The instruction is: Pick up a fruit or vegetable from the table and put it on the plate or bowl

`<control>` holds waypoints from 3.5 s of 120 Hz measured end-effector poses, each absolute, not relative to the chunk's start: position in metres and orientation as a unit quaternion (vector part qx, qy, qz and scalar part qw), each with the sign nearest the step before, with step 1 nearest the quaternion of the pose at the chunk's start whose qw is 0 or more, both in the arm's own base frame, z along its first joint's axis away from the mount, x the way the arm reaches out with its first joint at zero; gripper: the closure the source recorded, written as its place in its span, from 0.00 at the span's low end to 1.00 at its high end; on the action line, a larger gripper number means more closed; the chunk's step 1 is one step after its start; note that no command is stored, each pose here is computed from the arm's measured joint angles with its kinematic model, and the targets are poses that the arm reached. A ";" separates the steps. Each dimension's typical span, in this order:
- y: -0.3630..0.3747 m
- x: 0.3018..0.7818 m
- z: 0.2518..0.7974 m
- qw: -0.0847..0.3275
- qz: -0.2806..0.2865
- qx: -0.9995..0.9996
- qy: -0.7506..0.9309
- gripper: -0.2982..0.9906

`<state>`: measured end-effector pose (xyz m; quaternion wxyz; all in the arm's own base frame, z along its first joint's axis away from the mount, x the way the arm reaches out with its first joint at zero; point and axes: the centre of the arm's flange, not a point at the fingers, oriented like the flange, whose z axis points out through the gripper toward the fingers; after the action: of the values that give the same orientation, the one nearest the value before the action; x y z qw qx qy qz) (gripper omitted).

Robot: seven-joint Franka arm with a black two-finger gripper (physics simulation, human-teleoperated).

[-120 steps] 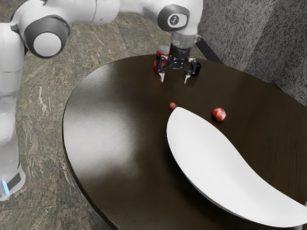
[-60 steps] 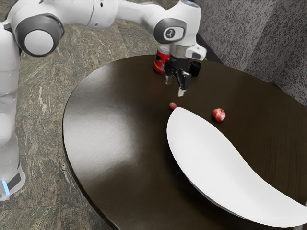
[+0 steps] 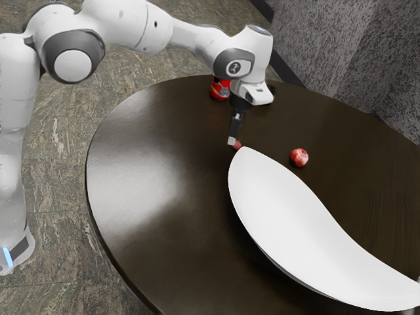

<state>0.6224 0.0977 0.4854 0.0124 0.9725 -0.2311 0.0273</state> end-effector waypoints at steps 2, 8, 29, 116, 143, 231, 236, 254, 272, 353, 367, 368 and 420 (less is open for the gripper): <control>0.099 0.624 0.482 0.013 0.026 0.971 -0.239 0.23; 0.103 0.626 0.475 0.012 0.023 0.965 -0.260 0.23; 0.130 0.634 0.470 0.002 0.036 0.950 -0.309 0.23; 0.135 0.653 0.438 -0.014 0.052 0.889 -0.455 0.24; 0.139 0.656 0.440 -0.019 0.070 0.883 -0.464 0.33; 0.148 0.664 0.416 -0.024 0.077 0.875 -0.477 0.40; 0.149 0.664 0.415 -0.024 0.077 0.875 -0.478 0.40; 0.143 0.667 0.413 -0.024 0.080 0.871 -0.483 0.45; 0.142 0.668 0.414 -0.027 0.083 0.870 -0.485 0.50; 0.169 0.661 0.417 -0.016 0.105 0.883 -0.457 0.64; 0.165 0.660 0.432 -0.021 0.116 0.881 -0.459 0.64; 0.165 0.660 0.433 -0.021 0.117 0.881 -0.458 0.64; -0.011 0.669 0.616 -0.052 0.272 0.793 -0.543 0.65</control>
<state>0.6692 -0.0107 0.6160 -0.0520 0.7926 -0.5431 0.2722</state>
